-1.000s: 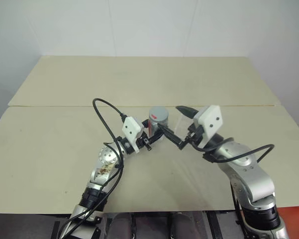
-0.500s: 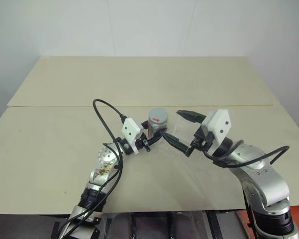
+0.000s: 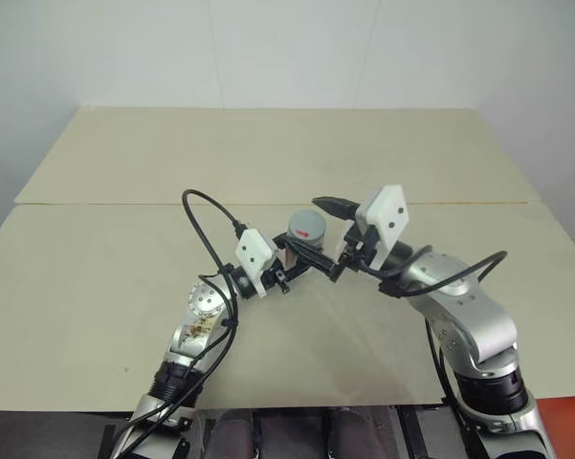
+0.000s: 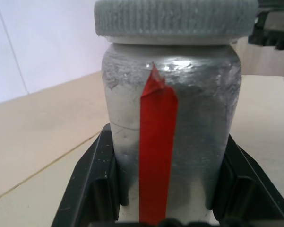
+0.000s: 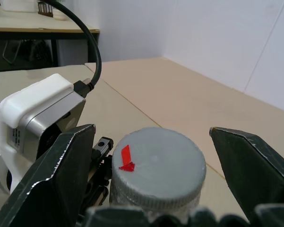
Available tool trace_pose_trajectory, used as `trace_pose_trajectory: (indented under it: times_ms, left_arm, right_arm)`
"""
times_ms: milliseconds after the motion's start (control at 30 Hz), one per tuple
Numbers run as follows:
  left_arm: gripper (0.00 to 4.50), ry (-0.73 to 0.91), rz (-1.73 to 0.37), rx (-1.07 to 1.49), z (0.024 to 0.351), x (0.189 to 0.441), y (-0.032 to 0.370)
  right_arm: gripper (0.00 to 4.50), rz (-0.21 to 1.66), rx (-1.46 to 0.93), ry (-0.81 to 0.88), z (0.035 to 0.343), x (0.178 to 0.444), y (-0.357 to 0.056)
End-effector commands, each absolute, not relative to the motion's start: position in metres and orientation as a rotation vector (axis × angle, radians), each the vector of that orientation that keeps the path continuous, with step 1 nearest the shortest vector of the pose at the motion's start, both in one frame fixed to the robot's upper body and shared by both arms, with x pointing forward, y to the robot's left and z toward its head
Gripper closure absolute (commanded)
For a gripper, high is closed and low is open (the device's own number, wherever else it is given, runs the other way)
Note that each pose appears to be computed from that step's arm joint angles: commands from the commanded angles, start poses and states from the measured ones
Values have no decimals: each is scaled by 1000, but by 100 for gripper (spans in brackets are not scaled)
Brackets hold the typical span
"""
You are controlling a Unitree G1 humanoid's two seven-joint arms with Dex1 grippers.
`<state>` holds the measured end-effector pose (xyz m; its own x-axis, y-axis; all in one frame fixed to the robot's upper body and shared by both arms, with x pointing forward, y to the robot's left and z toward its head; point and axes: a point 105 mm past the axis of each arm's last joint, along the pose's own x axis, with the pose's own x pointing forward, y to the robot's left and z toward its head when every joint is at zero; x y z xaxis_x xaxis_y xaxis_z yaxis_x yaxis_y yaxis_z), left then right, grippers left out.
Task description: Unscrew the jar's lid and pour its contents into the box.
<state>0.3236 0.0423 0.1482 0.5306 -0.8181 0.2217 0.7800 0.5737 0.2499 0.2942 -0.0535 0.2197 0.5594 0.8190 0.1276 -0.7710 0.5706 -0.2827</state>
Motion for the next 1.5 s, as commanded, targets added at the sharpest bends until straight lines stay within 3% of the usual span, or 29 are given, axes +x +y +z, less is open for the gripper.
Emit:
trace_pose_trajectory:
  times_ms: [33, 233, 367, 667, 800, 1500]
  left_arm:
    - [251, -387, -951, 121, 159, 320, 41]
    - [251, -386, -947, 118, 158, 320, 41]
    - [251, -386, -946, 106, 158, 321, 40]
    - [251, -384, -951, 104, 158, 321, 39]
    - [251, -383, -951, 103, 158, 321, 39]
    - [251, -363, -973, 99, 155, 317, 38]
  right_arm:
    - [2, 948, -203, -278, 227, 293, -52]
    - [2, 948, -188, -257, 225, 294, -53]
    - [94, 925, -176, -258, 225, 295, -55]
    - [94, 908, -176, -256, 224, 296, -57]
    - [172, 902, -183, -255, 223, 296, -57]
    - [172, 939, -44, -311, 246, 295, -57]
